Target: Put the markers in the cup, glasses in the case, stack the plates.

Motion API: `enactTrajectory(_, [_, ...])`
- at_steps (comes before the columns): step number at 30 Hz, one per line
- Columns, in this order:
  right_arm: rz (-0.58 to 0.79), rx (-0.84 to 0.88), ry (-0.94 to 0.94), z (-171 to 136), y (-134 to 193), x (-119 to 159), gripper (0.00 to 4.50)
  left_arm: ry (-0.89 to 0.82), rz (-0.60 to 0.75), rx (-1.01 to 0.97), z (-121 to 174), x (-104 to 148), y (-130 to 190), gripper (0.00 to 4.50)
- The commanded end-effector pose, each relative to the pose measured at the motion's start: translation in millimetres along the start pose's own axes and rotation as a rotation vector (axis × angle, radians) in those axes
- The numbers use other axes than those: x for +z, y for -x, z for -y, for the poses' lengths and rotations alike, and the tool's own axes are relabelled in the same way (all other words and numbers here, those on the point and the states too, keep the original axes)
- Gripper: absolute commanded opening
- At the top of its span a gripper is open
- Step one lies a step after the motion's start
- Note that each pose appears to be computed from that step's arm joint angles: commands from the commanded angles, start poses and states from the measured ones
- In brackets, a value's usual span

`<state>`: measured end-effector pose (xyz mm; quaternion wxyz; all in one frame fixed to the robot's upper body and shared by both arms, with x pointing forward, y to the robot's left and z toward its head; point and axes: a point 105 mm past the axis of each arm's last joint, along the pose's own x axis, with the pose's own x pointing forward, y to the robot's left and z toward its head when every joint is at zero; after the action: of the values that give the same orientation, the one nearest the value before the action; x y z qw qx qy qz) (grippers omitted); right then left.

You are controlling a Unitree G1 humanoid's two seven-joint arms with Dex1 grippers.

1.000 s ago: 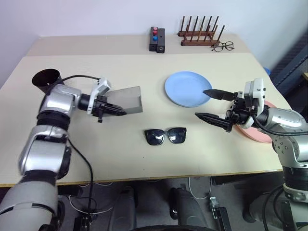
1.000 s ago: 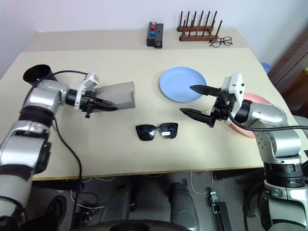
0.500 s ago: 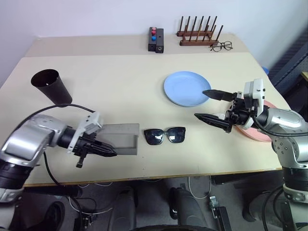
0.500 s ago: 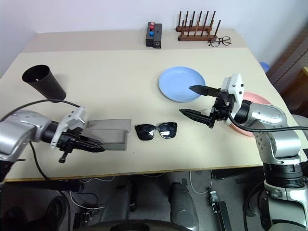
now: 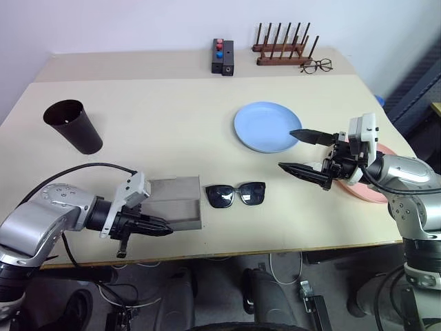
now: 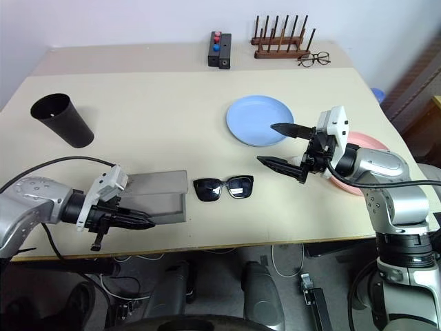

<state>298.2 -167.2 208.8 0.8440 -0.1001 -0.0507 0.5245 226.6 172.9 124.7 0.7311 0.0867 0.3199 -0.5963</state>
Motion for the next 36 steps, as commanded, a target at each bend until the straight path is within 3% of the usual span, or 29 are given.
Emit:
enactTrajectory(1, [0.035,-0.005,0.042,1,3,13,4.36,-0.048,0.005,0.008,3,5,5,0.03])
enactTrajectory(8, [0.04,-0.004,0.044,2,2,15,4.36,-0.034,0.017,-0.005,1,2,-4,0.03])
enactTrajectory(9, [0.038,-0.004,0.046,2,2,15,4.36,-0.036,0.017,-0.007,1,2,-4,0.69])
enactTrajectory(12, [0.038,-0.004,0.045,2,3,15,4.36,-0.029,0.033,-0.007,1,4,-2,1.91])
enactTrajectory(17, [0.041,-0.002,0.043,2,1,15,4.36,-0.01,0.092,0.011,-4,21,14,4.44])
enactTrajectory(25, [0.049,0.002,0.043,3,-2,14,4.36,-0.119,0.257,0.063,-24,76,22,4.44])
enactTrajectory(31, [0.059,0.009,0.045,3,-6,15,4.36,-0.243,0.257,0.031,-52,113,-17,4.44])
enactTrajectory(36, [0.053,0.017,0.056,1,-4,16,4.36,-0.297,0.199,-0.133,-61,131,-62,4.44])
